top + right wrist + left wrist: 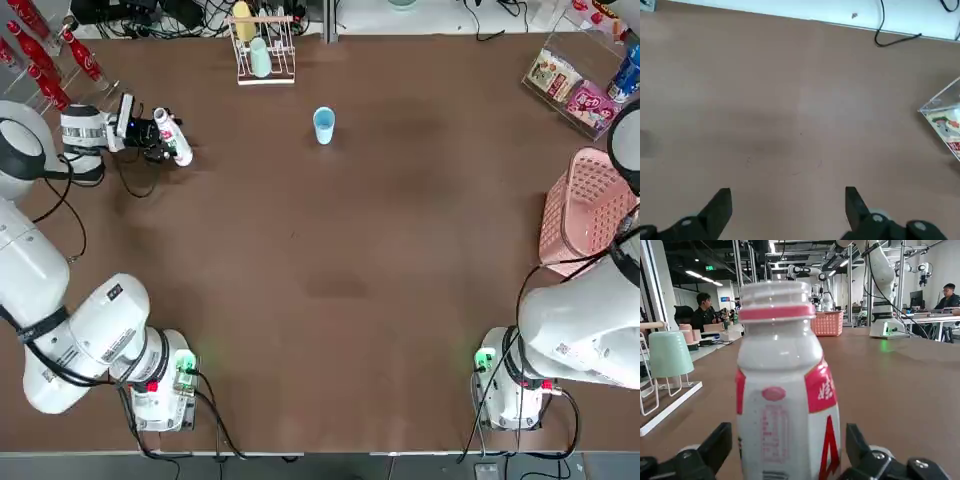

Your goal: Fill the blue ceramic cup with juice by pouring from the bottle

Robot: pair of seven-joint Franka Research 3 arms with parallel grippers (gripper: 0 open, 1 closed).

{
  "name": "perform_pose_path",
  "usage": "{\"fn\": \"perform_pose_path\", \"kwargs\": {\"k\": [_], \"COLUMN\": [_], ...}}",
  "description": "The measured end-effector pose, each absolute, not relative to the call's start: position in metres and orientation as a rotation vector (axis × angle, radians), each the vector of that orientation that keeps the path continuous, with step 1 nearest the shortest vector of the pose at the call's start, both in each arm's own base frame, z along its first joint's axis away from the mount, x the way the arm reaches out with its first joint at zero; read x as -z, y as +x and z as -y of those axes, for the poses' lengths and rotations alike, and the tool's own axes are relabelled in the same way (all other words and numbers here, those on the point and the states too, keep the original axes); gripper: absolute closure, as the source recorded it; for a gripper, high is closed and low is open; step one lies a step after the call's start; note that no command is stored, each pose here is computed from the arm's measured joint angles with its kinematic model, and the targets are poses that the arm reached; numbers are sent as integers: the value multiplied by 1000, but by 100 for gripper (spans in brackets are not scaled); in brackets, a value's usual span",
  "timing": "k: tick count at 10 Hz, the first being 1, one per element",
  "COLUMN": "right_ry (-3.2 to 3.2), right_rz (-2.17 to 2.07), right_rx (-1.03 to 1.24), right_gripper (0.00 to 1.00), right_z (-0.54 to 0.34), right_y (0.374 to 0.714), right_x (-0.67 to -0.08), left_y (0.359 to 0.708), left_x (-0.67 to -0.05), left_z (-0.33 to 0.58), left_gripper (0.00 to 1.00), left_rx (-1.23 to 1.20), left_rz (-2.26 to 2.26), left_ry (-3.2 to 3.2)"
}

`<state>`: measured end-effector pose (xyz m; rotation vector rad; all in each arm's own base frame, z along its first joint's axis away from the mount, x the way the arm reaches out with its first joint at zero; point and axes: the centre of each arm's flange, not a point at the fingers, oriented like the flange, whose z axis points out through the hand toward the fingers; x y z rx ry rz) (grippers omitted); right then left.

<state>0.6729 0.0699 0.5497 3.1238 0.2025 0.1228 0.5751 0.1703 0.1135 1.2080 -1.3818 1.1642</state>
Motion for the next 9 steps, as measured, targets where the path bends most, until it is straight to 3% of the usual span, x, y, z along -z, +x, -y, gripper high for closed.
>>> {"fn": "perform_pose_path", "kwargs": {"k": [5, 9], "right_ry": [3085, 3078], "right_rz": [101, 159], "right_rx": [-126, -194], "right_gripper": [0, 0], "right_z": [-16, 4], "right_y": [621, 620], "right_x": [-631, -606], "left_y": [578, 584], "left_x": [-125, -170], "left_z": [-208, -248], "left_gripper": [0, 0], "left_rx": [-1135, -1096], "left_rz": [1454, 1555], "left_ry": [1260, 1318]}}
